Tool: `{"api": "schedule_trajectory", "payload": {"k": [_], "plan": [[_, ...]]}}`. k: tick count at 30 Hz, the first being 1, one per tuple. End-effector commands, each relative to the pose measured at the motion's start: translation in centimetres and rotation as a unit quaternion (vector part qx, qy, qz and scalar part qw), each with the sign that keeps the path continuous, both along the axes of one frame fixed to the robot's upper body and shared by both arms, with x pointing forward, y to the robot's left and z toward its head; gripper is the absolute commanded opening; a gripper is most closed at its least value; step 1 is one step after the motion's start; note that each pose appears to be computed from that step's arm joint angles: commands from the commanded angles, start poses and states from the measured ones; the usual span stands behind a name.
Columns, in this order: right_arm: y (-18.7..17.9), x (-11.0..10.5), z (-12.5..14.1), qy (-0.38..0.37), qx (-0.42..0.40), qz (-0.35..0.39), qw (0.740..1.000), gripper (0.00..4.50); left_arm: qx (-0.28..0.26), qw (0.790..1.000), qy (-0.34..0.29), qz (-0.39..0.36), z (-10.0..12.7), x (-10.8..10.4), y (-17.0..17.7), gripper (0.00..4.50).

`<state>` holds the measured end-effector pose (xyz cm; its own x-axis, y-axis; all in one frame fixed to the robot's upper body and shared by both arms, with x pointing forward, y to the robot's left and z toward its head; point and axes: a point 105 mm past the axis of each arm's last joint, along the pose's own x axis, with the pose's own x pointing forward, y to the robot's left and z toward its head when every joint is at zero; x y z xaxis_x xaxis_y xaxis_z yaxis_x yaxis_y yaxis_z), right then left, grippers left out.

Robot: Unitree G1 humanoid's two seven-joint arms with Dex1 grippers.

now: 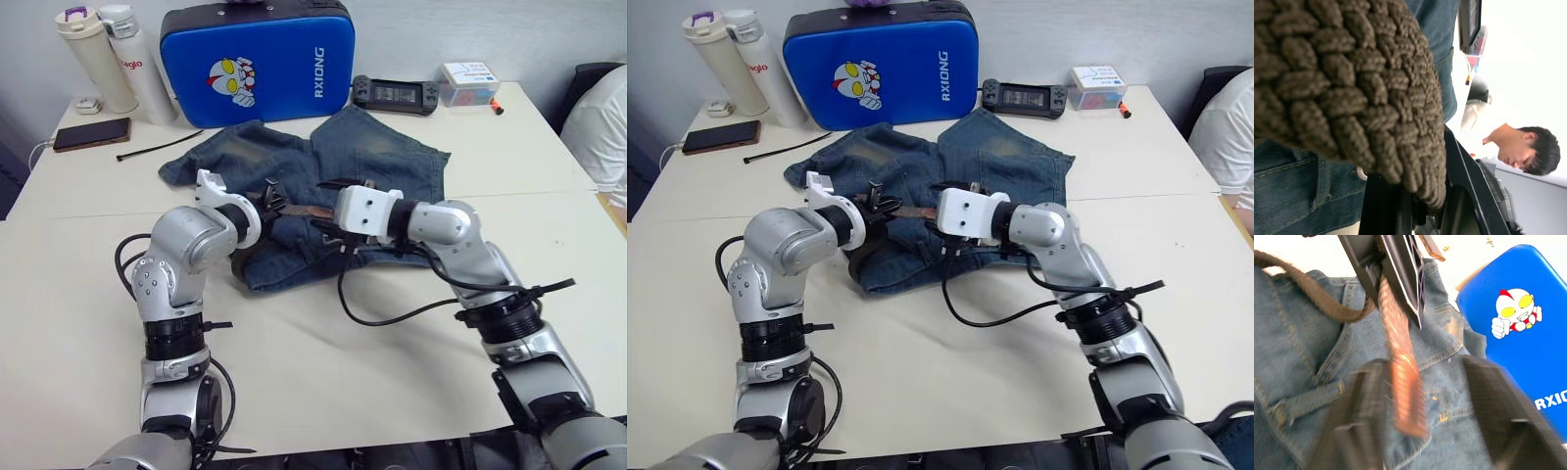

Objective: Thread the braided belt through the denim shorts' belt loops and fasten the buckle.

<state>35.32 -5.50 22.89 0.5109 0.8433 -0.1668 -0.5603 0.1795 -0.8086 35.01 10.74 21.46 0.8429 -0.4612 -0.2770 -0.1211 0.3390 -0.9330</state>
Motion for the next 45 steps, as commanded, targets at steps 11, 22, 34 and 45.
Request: {"api": "schedule_trajectory", "payload": {"k": [11, 22, 34, 45], "plan": [[-3.2, -2.8, 2.3, 0.157, -0.034, 0.062, 0.985, 4.47, 0.06, 0.989, 0.023, 0.134, -3.1, -3.9, 4.1, 0.0], [-3.6, -2.4, 2.9, 0.202, -0.048, 0.043, 0.977, 4.47, 0.09, 0.987, -0.003, 0.136, -4.2, -2.7, 2.2, 0.0], [-4.8, -2.4, 2.5, 0.236, -0.056, 0.002, 0.97, 4.47, 0.1, 0.989, -0.009, 0.107, -4.7, -1.5, 0.4, 0.0], [-6.3, -3.4, 2.6, 0.314, -0.028, -0.025, 0.949, 4.47, 0.142, 0.985, -0.017, 0.102, -5.5, -1.2, 0.3, 0.0]]}}
